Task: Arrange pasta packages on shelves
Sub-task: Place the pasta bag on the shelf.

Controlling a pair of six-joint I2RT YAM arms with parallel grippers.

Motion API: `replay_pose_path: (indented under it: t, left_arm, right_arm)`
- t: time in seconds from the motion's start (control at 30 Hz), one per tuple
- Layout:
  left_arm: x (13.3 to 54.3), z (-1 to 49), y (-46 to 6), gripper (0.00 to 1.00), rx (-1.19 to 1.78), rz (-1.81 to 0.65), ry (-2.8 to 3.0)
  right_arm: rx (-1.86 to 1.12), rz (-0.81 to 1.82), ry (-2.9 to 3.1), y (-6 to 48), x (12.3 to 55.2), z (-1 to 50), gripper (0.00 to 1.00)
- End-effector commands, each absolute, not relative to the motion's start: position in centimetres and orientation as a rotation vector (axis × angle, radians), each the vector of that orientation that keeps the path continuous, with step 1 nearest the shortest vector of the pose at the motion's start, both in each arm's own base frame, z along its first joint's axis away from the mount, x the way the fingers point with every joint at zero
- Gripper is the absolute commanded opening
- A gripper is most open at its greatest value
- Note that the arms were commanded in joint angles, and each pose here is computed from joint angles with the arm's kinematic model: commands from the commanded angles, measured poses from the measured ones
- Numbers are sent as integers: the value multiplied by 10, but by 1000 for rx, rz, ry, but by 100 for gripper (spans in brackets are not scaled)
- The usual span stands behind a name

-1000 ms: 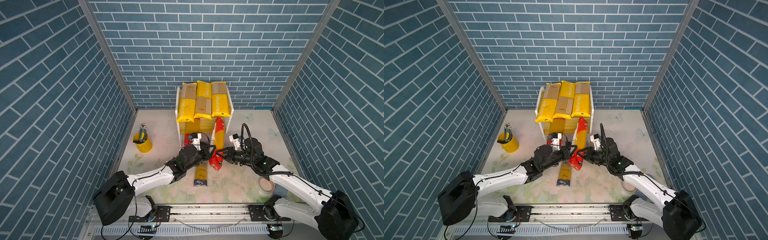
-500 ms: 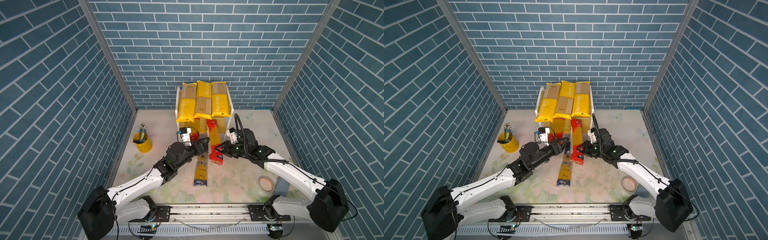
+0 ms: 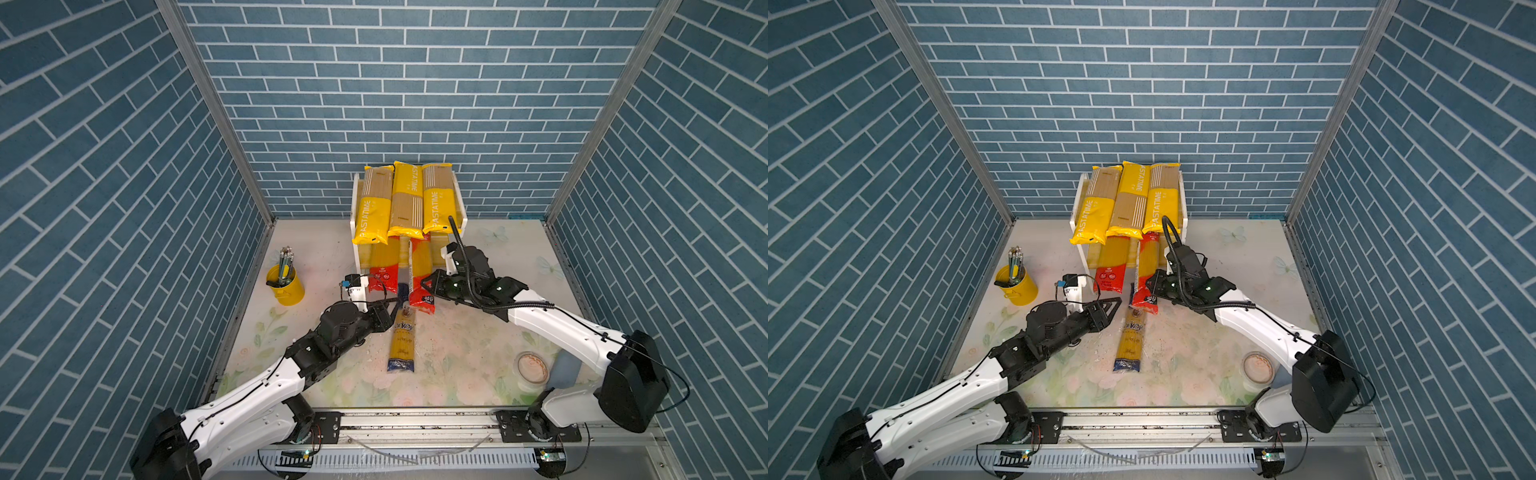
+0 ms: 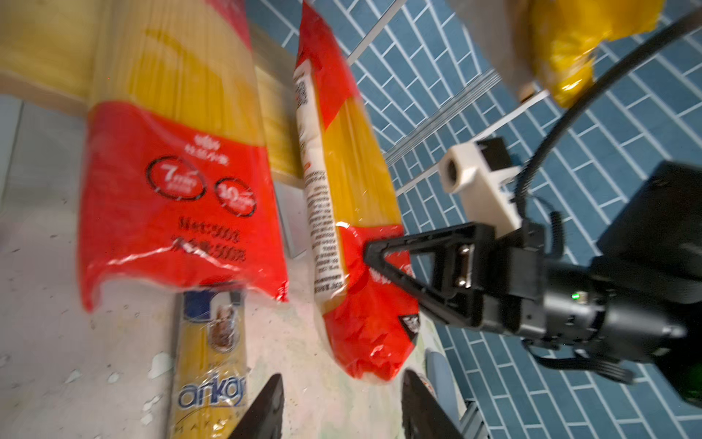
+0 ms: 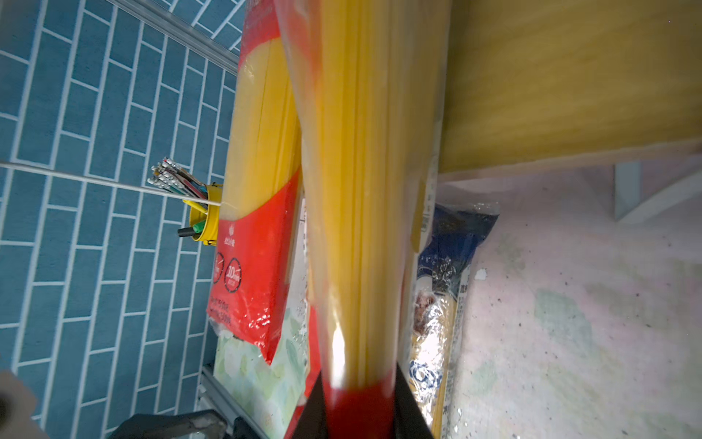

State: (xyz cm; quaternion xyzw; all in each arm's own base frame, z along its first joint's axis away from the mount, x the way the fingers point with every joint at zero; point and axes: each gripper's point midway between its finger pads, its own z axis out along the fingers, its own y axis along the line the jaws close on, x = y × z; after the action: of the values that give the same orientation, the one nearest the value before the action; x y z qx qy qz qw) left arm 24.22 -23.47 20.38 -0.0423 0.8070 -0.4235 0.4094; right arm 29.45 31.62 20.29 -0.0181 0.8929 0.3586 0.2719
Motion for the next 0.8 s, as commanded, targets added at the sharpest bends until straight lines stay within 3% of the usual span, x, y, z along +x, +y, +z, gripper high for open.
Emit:
replay_pose_path:
  t: [0.0, 0.23, 0.47, 0.57, 0.77]
  left_arm:
    - [242, 189, -227, 51, -109, -1014, 2066]
    - [241, 176, -234, 51, -113, -1042, 2093]
    - [245, 171, -252, 51, -97, -1099, 2108]
    - [247, 174, -261, 51, -76, -1121, 2105]
    - [254, 183, -275, 51, -41, -1140, 2089]
  right_arm:
    - [-119, 950, 2109, 332, 327, 285, 5]
    - [-104, 925, 2084, 345, 344, 295, 8]
    - [-98, 872, 2133, 354, 358, 284, 33]
    - [-128, 882, 2147, 357, 356, 284, 39]
    - [-167, 907, 2169, 348, 335, 278, 41]
